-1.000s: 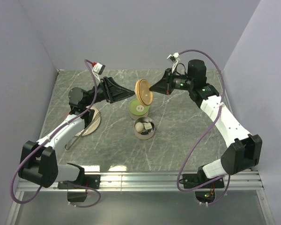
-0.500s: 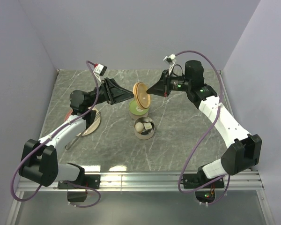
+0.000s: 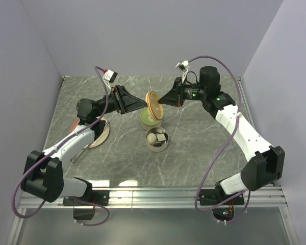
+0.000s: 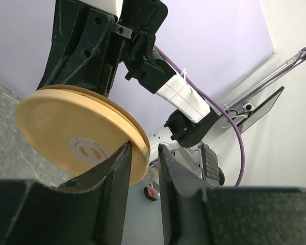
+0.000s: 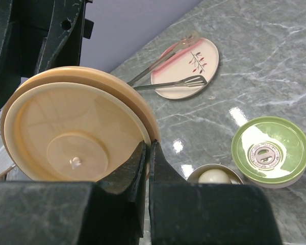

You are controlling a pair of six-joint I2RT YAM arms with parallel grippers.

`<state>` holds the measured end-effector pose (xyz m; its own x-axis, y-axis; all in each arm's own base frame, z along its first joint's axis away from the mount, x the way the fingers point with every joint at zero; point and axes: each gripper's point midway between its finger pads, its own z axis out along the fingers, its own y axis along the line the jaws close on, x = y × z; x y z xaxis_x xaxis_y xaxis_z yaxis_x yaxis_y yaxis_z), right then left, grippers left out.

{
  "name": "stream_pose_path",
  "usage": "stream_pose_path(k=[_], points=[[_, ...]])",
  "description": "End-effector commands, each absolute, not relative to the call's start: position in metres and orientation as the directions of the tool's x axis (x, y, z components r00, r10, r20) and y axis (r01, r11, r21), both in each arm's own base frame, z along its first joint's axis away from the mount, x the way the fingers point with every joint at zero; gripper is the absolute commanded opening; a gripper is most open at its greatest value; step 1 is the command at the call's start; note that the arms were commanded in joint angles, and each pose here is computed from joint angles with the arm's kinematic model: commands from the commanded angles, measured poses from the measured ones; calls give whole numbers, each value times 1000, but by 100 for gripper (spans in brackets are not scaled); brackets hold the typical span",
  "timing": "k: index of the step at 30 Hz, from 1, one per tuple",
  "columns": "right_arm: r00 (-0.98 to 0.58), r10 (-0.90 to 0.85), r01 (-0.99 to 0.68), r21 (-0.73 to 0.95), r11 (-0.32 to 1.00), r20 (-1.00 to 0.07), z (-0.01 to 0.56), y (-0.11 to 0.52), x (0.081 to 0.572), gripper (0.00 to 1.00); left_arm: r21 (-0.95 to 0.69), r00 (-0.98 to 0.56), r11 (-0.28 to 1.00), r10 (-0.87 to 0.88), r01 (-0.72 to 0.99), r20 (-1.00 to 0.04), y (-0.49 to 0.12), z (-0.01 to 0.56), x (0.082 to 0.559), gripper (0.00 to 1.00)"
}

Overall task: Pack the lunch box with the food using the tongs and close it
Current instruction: Pass the lid of the lunch box from the right arm to the left

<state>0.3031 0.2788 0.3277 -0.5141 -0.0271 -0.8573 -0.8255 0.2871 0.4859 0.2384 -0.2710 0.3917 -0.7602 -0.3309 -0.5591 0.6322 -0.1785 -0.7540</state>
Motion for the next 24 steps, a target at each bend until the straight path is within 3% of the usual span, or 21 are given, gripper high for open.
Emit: stream_pose_path(k=[1,3,7,17,19,21,24], points=[[-435,-26,-870,412,271,-900,346,279,296,0,-711,-729,-203,-344,673,-592,-271,401,231,33],[-426,-31,-872,401,281,-904,345,279,296,0,-719,-735,-198,-340,666,-587,-271,399,233,32],[-407,-37,-878,380,292,-913,345,278,294,0,-729,-740,-187,-338,658,-581,-273,396,235,10],[-372,-42,-879,337,338,-927,343,274,299,0,-743,-748,-170,-332,647,-575,-273,390,236,1],[-378,-46,-872,339,352,-925,341,273,301,16,-749,-751,-162,-330,642,-572,-274,388,238,1],[-388,-51,-860,341,380,-920,339,272,306,40,-743,-742,-153,-329,652,-584,-274,386,238,1],[-385,-58,-852,331,406,-921,338,269,309,54,-735,-732,-132,-308,666,-608,-275,381,238,1]])
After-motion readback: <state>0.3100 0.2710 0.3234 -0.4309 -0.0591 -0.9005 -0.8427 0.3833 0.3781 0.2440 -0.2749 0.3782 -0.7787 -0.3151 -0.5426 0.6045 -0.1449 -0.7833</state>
